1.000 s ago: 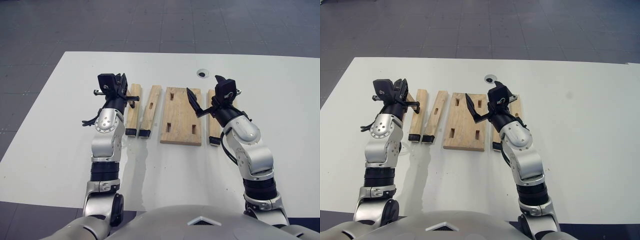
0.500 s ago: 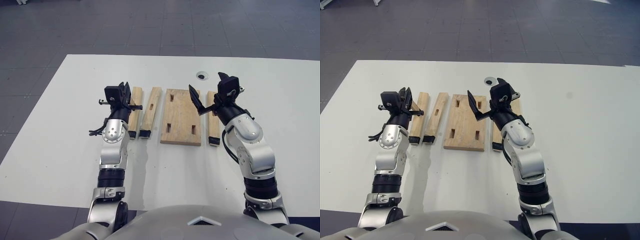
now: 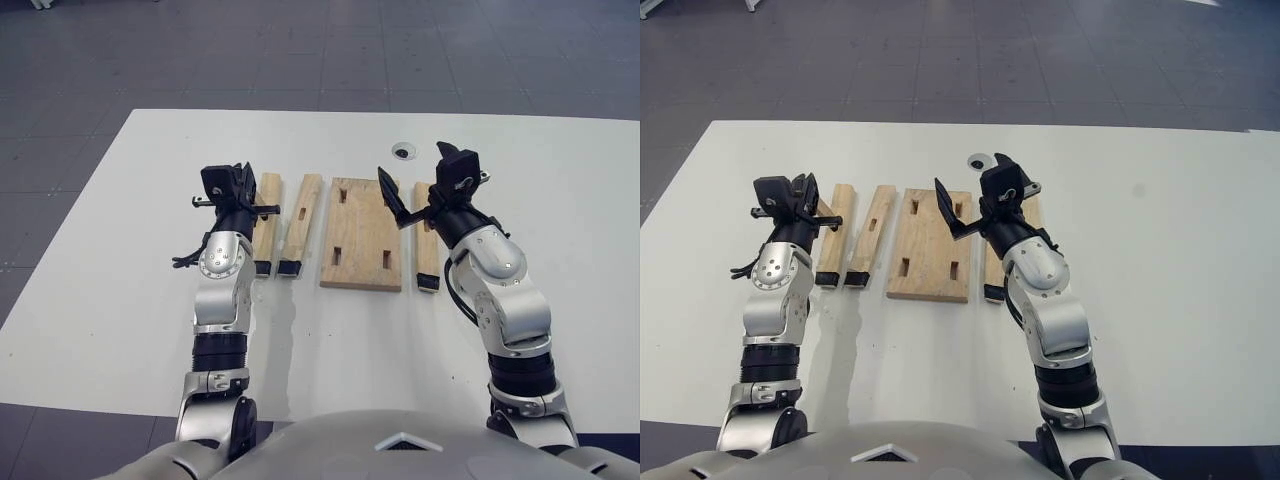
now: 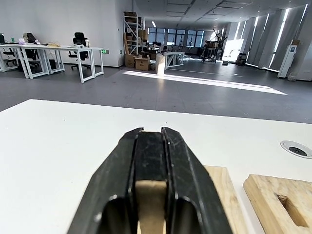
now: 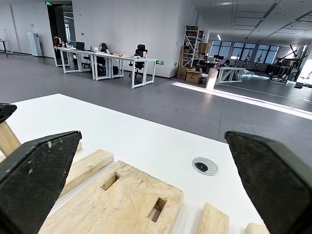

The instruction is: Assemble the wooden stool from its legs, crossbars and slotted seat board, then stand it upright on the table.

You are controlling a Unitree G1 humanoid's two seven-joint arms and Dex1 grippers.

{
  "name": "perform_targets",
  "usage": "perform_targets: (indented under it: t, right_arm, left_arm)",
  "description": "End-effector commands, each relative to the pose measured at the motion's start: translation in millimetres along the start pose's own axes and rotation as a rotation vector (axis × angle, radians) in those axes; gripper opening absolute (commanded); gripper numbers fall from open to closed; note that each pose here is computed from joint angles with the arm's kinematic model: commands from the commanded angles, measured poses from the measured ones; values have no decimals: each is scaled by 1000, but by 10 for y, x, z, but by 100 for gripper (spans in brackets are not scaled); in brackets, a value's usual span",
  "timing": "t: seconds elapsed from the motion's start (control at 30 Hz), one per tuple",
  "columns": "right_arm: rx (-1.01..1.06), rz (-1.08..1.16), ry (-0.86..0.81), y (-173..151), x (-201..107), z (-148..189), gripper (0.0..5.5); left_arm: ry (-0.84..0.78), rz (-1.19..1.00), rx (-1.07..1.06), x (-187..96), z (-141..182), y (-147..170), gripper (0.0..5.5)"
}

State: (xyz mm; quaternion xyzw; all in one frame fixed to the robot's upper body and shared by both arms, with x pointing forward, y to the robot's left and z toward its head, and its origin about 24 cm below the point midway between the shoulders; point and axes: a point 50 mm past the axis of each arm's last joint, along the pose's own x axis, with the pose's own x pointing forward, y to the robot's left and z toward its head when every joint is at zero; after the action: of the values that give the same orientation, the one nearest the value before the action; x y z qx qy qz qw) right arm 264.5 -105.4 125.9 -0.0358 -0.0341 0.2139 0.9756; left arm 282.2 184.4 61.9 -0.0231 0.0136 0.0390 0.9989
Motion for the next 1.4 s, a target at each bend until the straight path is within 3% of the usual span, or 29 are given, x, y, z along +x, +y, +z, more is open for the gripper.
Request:
perform_targets:
  t: [0.03, 0.57, 0.87, 1.03, 1.07, 1.27, 1.4]
  right_arm:
    - [-14, -7, -3, -28, 8, 36, 547]
    - [-10, -8, -2, -10, 4, 28, 547]
    - [-19, -17, -4, -25, 15, 33, 547]
    - [-20, -16, -3, -15, 18, 30, 547]
    - [-21, -17, -3, -18, 16, 31, 550]
    - [-23, -21, -4, -30, 12, 33, 550]
    - [-22, -20, -1, -26, 14, 30, 550]
  left_arm:
    - [150, 34, 27, -294, -279, 10, 42]
    - [224, 10, 33, -279, -168, -58, 42]
    - [4, 12, 58, -190, 370, -158, 42]
    - [2, 18, 79, -204, 366, -156, 42]
    - [7, 23, 77, -212, 352, -150, 79]
    - [27, 43, 62, -219, 306, -119, 166]
    - [-36, 33, 41, -180, 558, -140, 232]
